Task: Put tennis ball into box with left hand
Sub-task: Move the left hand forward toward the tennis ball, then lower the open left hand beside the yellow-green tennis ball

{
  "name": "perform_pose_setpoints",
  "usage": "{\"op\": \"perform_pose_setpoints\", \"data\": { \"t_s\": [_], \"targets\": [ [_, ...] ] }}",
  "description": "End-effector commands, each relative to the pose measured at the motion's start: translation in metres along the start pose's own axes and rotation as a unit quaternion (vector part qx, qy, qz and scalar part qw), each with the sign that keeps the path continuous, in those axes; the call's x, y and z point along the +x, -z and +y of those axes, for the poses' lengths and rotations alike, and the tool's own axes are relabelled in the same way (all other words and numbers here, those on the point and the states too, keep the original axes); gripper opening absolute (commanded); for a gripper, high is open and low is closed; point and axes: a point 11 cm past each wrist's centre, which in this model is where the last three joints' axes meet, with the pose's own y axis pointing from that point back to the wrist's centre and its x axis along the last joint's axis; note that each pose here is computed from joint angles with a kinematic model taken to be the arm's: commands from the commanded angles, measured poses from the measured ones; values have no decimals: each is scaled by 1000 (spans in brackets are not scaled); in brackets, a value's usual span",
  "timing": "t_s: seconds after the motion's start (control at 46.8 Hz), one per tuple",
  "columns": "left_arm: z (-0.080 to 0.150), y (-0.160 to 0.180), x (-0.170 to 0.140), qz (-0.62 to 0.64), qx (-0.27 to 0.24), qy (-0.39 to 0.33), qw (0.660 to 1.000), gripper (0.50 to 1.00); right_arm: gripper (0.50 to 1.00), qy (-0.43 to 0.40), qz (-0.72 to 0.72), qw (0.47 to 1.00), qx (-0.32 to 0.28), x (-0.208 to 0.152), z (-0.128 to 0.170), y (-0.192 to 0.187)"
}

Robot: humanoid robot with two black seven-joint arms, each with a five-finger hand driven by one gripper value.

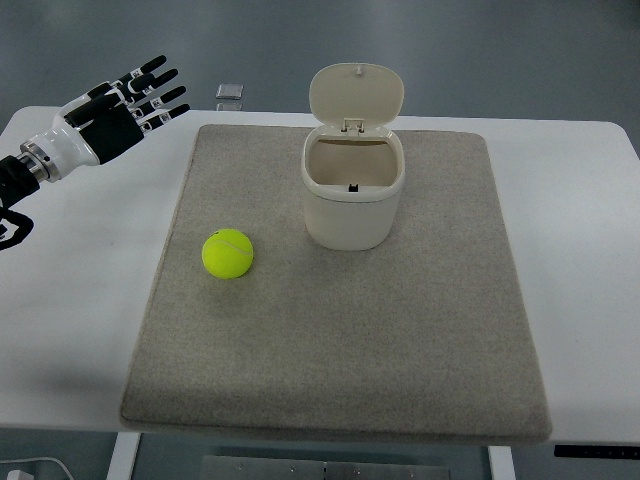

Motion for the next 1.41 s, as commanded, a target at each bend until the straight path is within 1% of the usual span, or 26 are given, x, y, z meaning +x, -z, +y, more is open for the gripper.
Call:
{"op": "perform_pose_setpoints", "data": {
  "t_s": [0.0, 0.15, 0.256, 0.321, 0.427, 0.513, 0.598, 0.705, 0.833, 1.026, 1.261, 1.389],
  "targets": [
    [2, -1, 3, -3, 0, -4, 1000, 992, 938, 0, 0, 1000, 0, 0, 0, 0],
    [8, -5, 5, -20, 6, -2, 1000, 994, 938, 0, 0, 1000, 0, 0, 0, 0],
    [14, -6, 8, -89, 39, -7, 995, 992, 938, 0, 0, 1000, 0, 0, 0, 0],
    [16, -3, 9, -149, 65, -5, 987, 994, 938, 0, 0, 1000, 0, 0, 0, 0],
    [16, -4, 7, -231, 75, 5, 970, 992, 938, 0, 0, 1000, 0, 0, 0, 0],
    [16, -7, 5, -268, 75, 14, 960, 992, 938, 0, 0, 1000, 0, 0, 0, 0],
    [19, -22, 4, -301, 74, 12, 951, 992, 938, 0, 0, 1000, 0, 0, 0, 0],
    [24, -25, 6, -332, 92, 10, 939, 992, 938, 0, 0, 1000, 0, 0, 0, 0],
    [28, -24, -3, -388, 112, 29, 915, 992, 940, 0, 0, 1000, 0, 0, 0, 0],
    [28, -22, -30, -455, 117, 80, 879, 992, 938, 0, 0, 1000, 0, 0, 0, 0],
    [32, -11, -59, -534, 147, 132, 822, 992, 938, 0, 0, 1000, 0, 0, 0, 0],
    [33, -3, -68, -575, 164, 153, 787, 992, 938, 0, 0, 1000, 0, 0, 0, 0]
  ]
}}
